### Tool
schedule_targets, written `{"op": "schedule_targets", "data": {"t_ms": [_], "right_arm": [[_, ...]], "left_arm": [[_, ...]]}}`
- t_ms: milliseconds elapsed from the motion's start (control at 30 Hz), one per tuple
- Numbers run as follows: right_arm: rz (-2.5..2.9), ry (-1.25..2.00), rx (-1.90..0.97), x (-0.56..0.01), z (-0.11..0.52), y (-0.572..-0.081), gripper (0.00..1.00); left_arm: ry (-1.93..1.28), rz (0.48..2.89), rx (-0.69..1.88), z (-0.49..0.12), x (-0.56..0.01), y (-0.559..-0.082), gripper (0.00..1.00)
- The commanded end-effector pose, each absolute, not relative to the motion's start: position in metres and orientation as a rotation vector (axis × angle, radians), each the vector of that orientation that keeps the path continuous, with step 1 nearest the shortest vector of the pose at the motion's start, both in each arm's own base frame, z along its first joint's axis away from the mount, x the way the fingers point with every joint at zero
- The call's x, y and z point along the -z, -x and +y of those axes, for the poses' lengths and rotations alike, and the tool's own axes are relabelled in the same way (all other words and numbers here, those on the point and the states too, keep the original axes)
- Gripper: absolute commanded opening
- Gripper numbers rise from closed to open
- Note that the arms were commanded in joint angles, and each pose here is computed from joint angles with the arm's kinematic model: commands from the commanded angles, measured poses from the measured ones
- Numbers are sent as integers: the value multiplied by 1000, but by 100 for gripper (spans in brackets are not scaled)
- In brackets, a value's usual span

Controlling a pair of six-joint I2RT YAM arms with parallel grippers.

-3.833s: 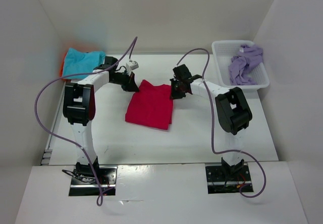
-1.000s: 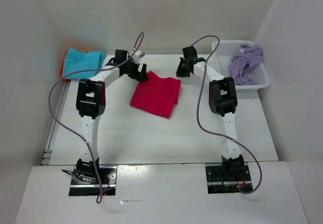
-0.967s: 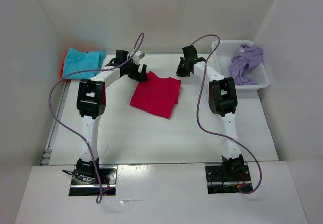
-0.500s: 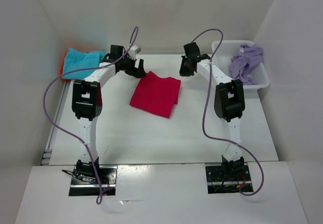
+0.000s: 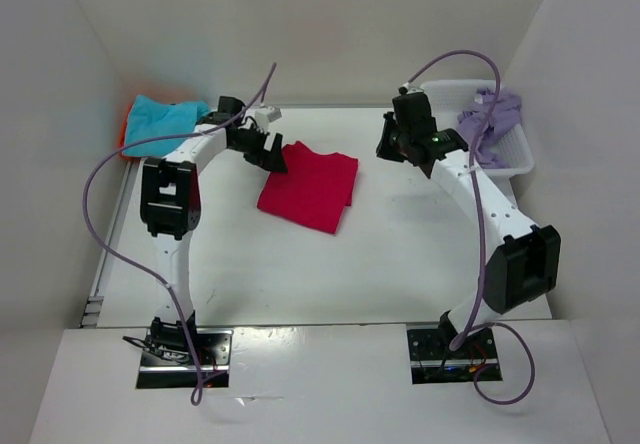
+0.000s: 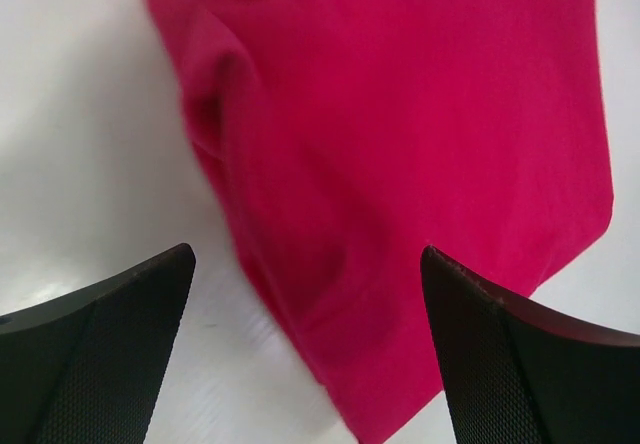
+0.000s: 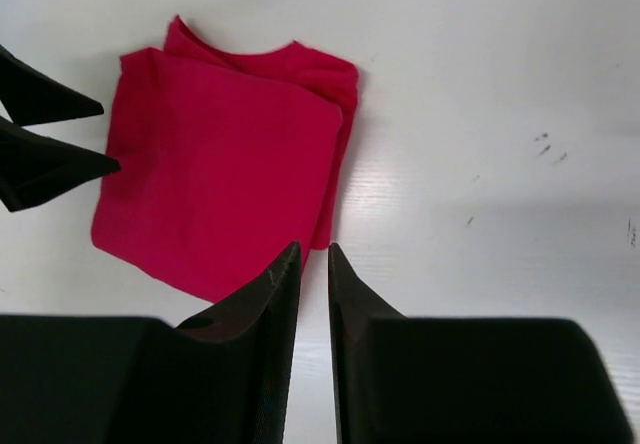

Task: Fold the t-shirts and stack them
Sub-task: Fold the long partially folded tshirt into a neat square, then put the neatly folded tshirt into the corner of the board with the left arm

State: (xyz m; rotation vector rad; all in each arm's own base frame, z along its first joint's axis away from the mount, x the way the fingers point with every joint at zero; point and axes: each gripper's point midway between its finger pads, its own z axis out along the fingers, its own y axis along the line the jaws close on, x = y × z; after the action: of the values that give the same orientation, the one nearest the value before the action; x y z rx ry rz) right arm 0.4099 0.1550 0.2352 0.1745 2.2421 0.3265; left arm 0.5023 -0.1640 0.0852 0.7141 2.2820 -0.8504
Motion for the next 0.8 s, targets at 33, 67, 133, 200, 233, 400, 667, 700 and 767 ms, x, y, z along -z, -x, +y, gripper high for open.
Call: {"op": "schedule_targets", "data": {"t_ms": [33, 67, 133, 200, 233, 400, 667, 700, 767], "right_arm": [[2229, -211, -299, -241, 142, -393, 22], [2224, -211, -301, -243, 141, -391, 22], [2203, -216, -300, -253, 137, -386, 22], [2187, -221, -296, -261, 135, -384, 22], [2176, -227, -288, -266, 132, -382, 22], [2119, -246, -279, -286, 125, -378, 25], [2095, -264, -255, -296, 117, -371, 25], [2087, -264, -259, -299, 116, -370, 26], [2087, -264, -259, -299, 116, -370, 26]], "left_arm": [[-760, 2381, 922, -178, -53, -477, 100], [-752, 2415, 942, -182, -41, -471, 100], [-736, 2442, 956, -182, -30, -469, 100], [-767, 2479, 959, -194, -18, -458, 100], [-775, 2493, 953, -196, -12, -456, 100], [-804, 2548, 971, -211, 10, -441, 83], [-779, 2536, 1090, -223, 14, -439, 0], [-789, 2497, 1089, -225, -1, -444, 0], [-799, 2455, 1068, -221, -16, -453, 0]]}}
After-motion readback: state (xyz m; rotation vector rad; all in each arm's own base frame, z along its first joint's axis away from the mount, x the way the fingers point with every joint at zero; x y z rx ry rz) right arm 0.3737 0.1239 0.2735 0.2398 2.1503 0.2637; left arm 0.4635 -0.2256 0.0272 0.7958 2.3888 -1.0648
